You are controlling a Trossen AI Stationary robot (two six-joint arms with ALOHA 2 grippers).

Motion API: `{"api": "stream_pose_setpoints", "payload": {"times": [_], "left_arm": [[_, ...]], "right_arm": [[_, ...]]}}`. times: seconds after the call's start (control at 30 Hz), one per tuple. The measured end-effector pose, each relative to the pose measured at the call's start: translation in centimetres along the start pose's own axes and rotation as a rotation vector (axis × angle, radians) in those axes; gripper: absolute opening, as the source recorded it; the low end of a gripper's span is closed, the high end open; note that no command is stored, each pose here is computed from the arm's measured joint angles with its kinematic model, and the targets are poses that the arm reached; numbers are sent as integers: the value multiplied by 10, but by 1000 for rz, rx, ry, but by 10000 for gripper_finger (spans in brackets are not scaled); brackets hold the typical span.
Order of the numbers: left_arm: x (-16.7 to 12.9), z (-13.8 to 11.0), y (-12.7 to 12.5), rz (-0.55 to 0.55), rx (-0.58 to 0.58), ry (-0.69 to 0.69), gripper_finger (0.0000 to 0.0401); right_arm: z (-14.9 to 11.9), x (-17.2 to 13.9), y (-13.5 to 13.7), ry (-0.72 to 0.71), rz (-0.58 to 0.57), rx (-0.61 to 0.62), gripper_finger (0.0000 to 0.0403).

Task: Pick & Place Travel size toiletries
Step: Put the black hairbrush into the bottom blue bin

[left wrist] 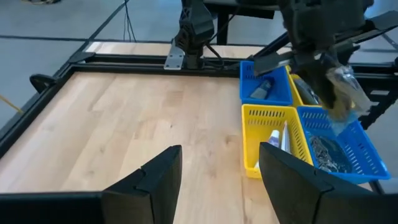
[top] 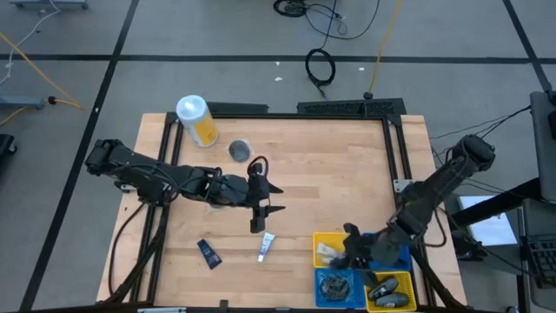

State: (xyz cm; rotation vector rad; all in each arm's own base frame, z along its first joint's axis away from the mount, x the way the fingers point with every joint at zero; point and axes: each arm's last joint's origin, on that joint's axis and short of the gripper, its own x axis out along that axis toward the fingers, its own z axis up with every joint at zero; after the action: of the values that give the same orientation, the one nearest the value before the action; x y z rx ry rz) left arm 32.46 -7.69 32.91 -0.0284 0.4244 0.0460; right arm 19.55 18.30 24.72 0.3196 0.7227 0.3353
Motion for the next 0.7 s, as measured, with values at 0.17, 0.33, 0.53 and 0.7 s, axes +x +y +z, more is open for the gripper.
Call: {"api": "stream_pose_setpoints", "payload": {"times": [0.17,0.33,0.53,0.7], "left_arm": [[0,0,0,0,-43,1,212],[0,-2,-1,-14,-111,18,212],[-1,-8,-2,-7,-107,83,212],[-2,-14,-1,9,-133,144,212]], "right_arm": [[-11,6,8,65,37,104,22],[-21,19,13,147,60,199,22],[-32,37,14,238,92,247,22],[-34,45,16,289,146,265,22]]}}
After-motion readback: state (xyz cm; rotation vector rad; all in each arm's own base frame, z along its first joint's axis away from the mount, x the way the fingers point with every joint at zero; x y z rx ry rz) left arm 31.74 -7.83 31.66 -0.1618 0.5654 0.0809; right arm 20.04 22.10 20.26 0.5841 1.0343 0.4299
